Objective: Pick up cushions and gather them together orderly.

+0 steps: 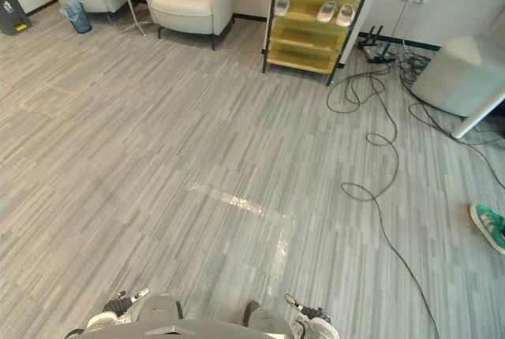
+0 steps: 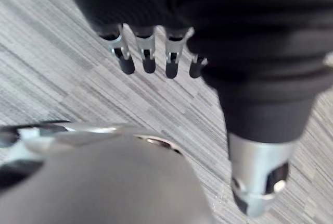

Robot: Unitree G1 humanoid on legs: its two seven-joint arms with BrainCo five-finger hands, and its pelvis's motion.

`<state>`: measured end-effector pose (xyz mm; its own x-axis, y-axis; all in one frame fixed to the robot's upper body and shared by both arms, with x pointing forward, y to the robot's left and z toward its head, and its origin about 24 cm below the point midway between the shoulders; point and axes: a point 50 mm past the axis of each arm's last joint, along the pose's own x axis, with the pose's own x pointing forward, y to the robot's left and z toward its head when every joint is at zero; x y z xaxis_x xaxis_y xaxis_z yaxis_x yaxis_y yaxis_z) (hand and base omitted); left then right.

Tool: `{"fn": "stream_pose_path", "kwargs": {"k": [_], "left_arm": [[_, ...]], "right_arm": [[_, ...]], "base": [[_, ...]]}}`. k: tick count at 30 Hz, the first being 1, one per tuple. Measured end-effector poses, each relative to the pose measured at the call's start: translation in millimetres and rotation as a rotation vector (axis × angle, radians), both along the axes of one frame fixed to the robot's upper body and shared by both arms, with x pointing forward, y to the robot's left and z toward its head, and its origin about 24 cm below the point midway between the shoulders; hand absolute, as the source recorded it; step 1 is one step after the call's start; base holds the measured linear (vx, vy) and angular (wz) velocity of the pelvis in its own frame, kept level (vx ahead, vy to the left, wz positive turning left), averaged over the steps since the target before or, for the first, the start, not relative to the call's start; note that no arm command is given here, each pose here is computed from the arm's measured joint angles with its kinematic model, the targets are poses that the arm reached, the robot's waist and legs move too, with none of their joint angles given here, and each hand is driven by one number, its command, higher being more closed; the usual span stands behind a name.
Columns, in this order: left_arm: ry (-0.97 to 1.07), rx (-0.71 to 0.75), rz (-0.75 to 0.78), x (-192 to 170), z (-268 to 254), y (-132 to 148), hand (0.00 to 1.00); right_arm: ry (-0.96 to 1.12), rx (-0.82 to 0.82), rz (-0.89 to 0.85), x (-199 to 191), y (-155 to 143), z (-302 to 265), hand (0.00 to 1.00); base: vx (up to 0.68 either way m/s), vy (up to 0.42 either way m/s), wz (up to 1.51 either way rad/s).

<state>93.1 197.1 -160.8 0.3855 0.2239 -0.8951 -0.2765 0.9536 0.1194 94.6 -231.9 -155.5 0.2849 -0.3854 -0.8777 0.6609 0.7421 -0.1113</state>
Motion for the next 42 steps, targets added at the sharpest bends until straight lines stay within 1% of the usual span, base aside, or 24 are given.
{"fn": "stream_pose_path", "kwargs": {"k": [3, 4, 5, 7, 10, 12, 14, 16, 21, 24, 25, 27, 30, 32, 33, 34, 38, 42], "left_arm": [[0.003, 0.007, -0.008, -0.4, 0.0, 0.1, 0.00], [0.010, 0.013, -0.005, -3.3, -0.2, 2.6, 0.00], [0.002, 0.038, -0.009, -1.3, 1.8, 10.6, 0.00], [-0.005, 0.058, -0.013, 2.6, 3.6, 17.6, 0.00], [0.032, 0.065, 0.010, -7.1, 1.3, 21.2, 0.00], [0.055, 0.066, -0.005, -12.4, -0.5, 20.9, 0.00], [0.059, 0.071, -0.039, -9.9, -0.5, 20.1, 0.00], [0.065, 0.083, -0.095, -8.3, -0.2, 20.1, 0.00], [0.062, 0.084, -0.111, -7.5, -0.1, 18.9, 0.00], [0.072, 0.095, -0.105, -9.9, 0.2, 24.6, 0.00], [0.079, 0.064, -0.101, -13.4, -2.8, 13.5, 0.00], [0.084, 0.034, -0.076, -18.3, -5.1, 4.1, 0.00], [0.083, 0.025, -0.073, -18.9, -5.4, 2.5, 0.00], [0.082, 0.015, -0.100, -18.6, -5.7, -1.6, 0.00], [0.080, 0.041, -0.112, -18.3, -3.8, 8.6, 0.00], [0.073, 0.045, -0.121, -14.0, -3.1, 7.7, 0.00], [0.046, 0.037, -0.132, -7.1, -1.8, 1.9, 0.00], [0.039, 0.033, -0.160, -3.8, -1.6, -2.6, 0.00]], "right_arm": [[-0.002, 0.005, -0.023, -3.2, 1.6, -0.5, 0.00], [0.004, 0.009, -0.016, -5.1, 4.2, -1.5, 0.00], [0.005, 0.029, -0.002, -4.1, 13.1, -3.1, 0.00], [-0.003, 0.048, 0.004, 0.3, 20.6, -3.7, 0.00], [-0.009, 0.063, 0.004, 1.0, 26.9, -4.5, 0.00], [-0.009, 0.057, 0.005, 0.6, 24.6, -4.3, 0.00], [-0.009, 0.048, 0.006, 0.8, 20.9, -3.7, 0.00], [0.001, 0.042, -0.001, -2.0, 16.9, -3.8, 0.00], [-0.004, 0.038, 0.031, 5.2, 17.0, -2.8, 0.00], [0.013, 0.049, 0.023, 1.6, 16.4, -4.6, 0.00], [0.014, 0.026, 0.021, 0.8, 7.7, -3.0, 0.00], [0.024, 0.013, -0.006, -6.3, -1.6, -2.6, 0.00], [0.037, 0.011, -0.014, -13.1, -2.9, -3.5, 0.00], [0.042, -0.007, -0.016, -17.1, -9.5, -2.2, 0.00], [0.071, 0.009, -0.017, -28.3, -3.6, -5.8, 0.00], [0.087, 0.013, -0.036, -35.4, -4.5, -6.7, 0.00], [0.096, 0.001, -0.041, -37.2, -6.1, -6.4, 0.00], [0.078, 0.004, -0.079, -35.4, -8.7, -5.5, 0.00]], "base": [[0.41, 0.236, -0.09], [0.39, 0.243, -0.09], [0.40, 0.225, -0.07], [0.36, 0.205, 0.01], [0.27, 0.154, -0.41], [0.36, 0.195, -0.65], [0.35, 0.177, -0.48], [0.28, 0.089, -0.19], [0.17, -0.035, 0.04], [0.17, -0.129, 0.03], [0.13, -0.156, 0.00], [0.05, -0.106, -0.17], [0.01, -0.150, -0.18], [0.12, -0.105, 0.02], [0.24, -0.101, 0.13], [0.19, -0.092, 0.00], [0.18, -0.033, -0.32], [0.20, 0.149, -0.52]]}}
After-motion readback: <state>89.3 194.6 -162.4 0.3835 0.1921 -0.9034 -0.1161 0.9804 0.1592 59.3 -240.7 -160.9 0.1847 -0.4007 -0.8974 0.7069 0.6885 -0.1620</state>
